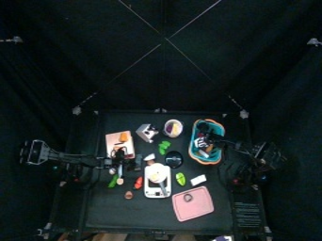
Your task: Grab apple half from basket
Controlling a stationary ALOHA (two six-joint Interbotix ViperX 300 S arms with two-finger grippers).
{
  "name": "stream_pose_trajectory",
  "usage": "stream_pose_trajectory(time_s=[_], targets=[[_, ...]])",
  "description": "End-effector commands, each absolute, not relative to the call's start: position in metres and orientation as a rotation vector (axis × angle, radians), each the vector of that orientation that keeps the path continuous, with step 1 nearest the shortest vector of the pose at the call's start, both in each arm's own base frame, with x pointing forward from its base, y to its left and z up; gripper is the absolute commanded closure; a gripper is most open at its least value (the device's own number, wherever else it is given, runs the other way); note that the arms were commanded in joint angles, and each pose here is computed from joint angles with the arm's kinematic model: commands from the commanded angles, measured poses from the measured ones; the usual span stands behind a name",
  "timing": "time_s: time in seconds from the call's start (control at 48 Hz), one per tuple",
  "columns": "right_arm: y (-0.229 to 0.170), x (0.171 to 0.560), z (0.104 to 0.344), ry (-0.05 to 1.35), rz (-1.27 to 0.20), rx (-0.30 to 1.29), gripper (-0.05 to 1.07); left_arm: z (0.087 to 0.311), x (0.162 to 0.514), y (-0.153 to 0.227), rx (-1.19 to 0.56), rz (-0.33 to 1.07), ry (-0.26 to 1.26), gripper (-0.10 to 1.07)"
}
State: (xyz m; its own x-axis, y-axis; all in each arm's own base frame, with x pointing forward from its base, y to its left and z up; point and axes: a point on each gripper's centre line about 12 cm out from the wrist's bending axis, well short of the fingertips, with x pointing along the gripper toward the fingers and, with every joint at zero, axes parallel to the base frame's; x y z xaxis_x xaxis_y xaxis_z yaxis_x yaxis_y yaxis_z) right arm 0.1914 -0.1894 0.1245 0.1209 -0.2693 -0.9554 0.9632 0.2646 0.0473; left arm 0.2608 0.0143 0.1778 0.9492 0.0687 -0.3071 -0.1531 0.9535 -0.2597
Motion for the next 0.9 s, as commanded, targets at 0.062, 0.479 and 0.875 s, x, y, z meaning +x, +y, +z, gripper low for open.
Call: stream_pose_trajectory(time_s=[0.062, 0.479, 0.875], targets=[[-0.191, 0.191, 0.156, 0.948, -1.084, 0.841, 0.33, 0.182, 0.263, 0.015, -0.287, 0.117, 0.287, 0.48], [-0.187, 0.186, 0.164, 0.947, -1.083, 0.823, 0.33, 0.181, 0.263, 0.015, -0.287, 0.117, 0.289, 0.48], [-0.184, 0.184, 0.156, 0.932, -1.070, 0.824, 0.15, 0.180, 0.262, 0.015, -0.285, 0.116, 0.292, 0.48]])
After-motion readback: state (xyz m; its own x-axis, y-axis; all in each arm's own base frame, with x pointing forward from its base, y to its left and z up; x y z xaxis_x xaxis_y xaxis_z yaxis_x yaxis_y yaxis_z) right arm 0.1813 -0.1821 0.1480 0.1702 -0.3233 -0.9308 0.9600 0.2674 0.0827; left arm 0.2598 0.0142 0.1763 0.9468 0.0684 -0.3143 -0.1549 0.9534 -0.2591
